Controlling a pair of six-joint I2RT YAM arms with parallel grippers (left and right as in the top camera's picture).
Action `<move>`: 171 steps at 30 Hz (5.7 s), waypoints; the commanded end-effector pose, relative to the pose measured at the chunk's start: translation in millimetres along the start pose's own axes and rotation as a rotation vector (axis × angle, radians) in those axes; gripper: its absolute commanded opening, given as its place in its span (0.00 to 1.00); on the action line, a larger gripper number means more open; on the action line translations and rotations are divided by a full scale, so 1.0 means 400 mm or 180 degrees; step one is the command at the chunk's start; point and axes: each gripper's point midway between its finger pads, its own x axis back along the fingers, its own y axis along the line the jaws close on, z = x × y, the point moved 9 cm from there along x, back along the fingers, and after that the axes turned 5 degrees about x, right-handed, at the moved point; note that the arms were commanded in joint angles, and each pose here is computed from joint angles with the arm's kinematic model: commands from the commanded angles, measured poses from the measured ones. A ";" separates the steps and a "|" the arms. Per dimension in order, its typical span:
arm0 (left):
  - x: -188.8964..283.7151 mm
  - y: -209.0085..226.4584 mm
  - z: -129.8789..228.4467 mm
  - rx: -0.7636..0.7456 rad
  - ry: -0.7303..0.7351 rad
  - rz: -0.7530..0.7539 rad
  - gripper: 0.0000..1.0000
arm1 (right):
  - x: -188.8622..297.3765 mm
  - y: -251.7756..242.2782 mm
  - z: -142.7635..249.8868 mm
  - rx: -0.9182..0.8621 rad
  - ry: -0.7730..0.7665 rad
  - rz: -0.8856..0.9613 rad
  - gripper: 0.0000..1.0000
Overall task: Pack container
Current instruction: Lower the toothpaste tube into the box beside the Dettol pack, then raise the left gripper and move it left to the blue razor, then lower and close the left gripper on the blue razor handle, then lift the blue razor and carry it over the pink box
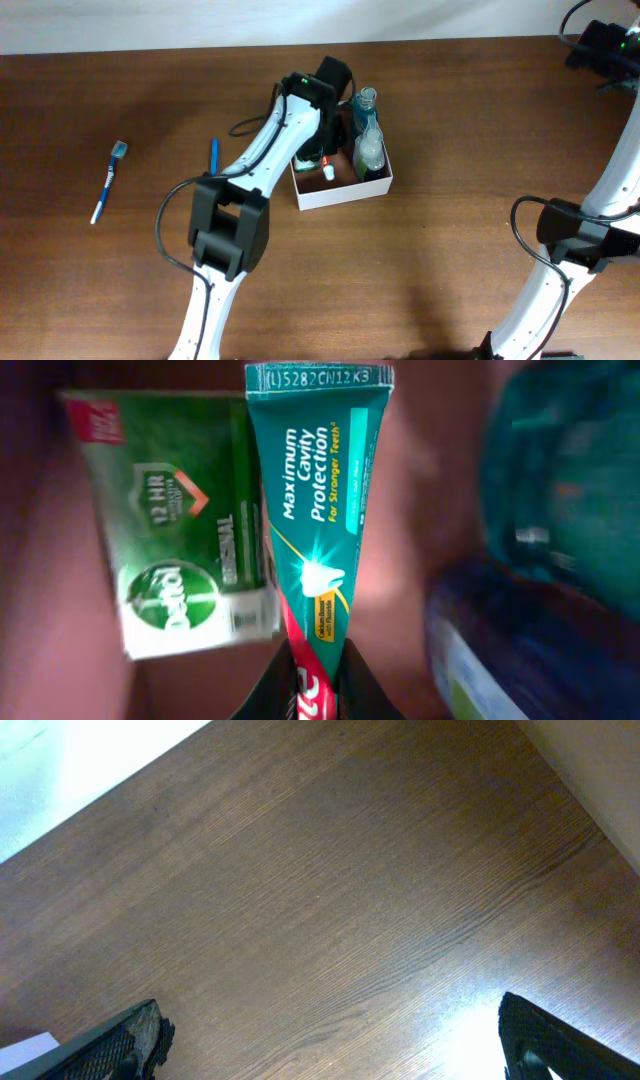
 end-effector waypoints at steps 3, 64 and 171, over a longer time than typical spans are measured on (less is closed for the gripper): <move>-0.051 0.001 0.002 0.0030 0.0049 -0.0109 0.11 | -0.023 -0.001 0.002 -0.0014 0.0086 0.0010 0.98; 0.381 0.383 -0.228 -0.0587 -0.0413 -0.0251 0.96 | -0.023 -0.001 0.002 -0.0014 0.0086 0.0010 0.98; 0.350 -0.056 0.024 -0.0372 -0.0350 0.0455 0.10 | -0.023 -0.001 0.002 -0.0014 0.0086 0.0010 0.98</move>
